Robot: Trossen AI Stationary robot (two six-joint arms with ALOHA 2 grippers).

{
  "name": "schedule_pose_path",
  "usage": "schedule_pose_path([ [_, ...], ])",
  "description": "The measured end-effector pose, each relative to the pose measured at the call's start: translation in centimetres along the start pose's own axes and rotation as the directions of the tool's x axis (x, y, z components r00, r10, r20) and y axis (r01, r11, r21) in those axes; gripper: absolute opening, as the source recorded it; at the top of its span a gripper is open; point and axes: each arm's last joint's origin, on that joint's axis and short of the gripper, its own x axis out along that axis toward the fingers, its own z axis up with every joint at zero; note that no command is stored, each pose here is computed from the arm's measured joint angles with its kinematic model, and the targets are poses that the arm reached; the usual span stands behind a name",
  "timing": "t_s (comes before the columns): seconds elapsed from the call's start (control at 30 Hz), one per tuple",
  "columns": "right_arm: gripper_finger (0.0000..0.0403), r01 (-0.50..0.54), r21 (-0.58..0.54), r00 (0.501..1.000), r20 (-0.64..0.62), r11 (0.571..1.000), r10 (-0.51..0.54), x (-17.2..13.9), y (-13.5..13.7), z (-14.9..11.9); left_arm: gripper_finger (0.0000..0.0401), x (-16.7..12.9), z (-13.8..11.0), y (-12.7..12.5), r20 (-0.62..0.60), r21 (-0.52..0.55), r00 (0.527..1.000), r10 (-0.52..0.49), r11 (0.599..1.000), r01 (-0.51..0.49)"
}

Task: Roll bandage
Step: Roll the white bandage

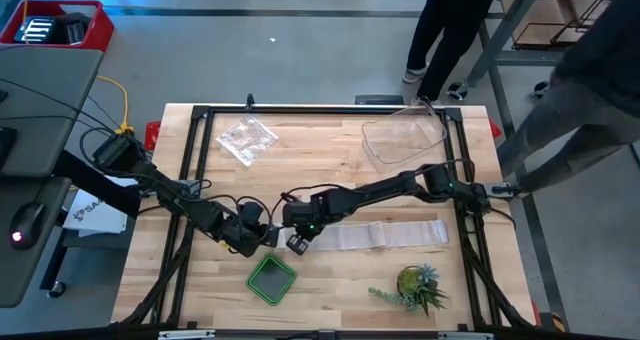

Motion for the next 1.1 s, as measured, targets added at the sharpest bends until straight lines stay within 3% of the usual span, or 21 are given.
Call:
schedule_pose_path([
  [0.27,0.0,0.089,-0.101,0.996,0.016,0.991,-0.088,-3.5,-0.8,0.5,0.0,0.0,0.1,-0.1,0.039,-0.002,0.999,-0.015,1.0,0.015],
  [0.43,0.0,0.096,-0.149,0.994,-0.043,0.984,-0.103,-2.8,-1.5,-0.1,0.0,0.0,0.1,-0.1,0.039,0.007,0.999,-0.018,1.0,0.017],
  [0.6,0.0,0.071,-0.116,0.993,-0.085,0.991,-0.081,-1.9,-2.4,-1.4,0.0,-0.2,0.2,-0.2,0.038,0.028,0.999,-0.02,0.999,0.019],
  [0.83,0.0,-0.008,-0.033,1.0,0.014,0.999,0.008,-3.5,-3.1,-2.8,0.0,-1.9,1.0,-0.3,0.046,0.095,0.998,-0.045,0.995,0.04],
  [0.93,0.0,-0.065,0.01,0.997,0.03,0.998,0.065,-3.5,-3.6,-3.6,0.0,-2.4,1.1,-0.3,-0.003,0.131,0.999,-0.053,0.99,0.053],
  [1.1,0.0,-0.072,0.068,0.997,-0.007,0.995,0.073,-3.0,-4.5,-5.0,0.0,-2.7,0.5,-0.2,-0.102,0.157,0.994,-0.034,0.986,0.05],
])
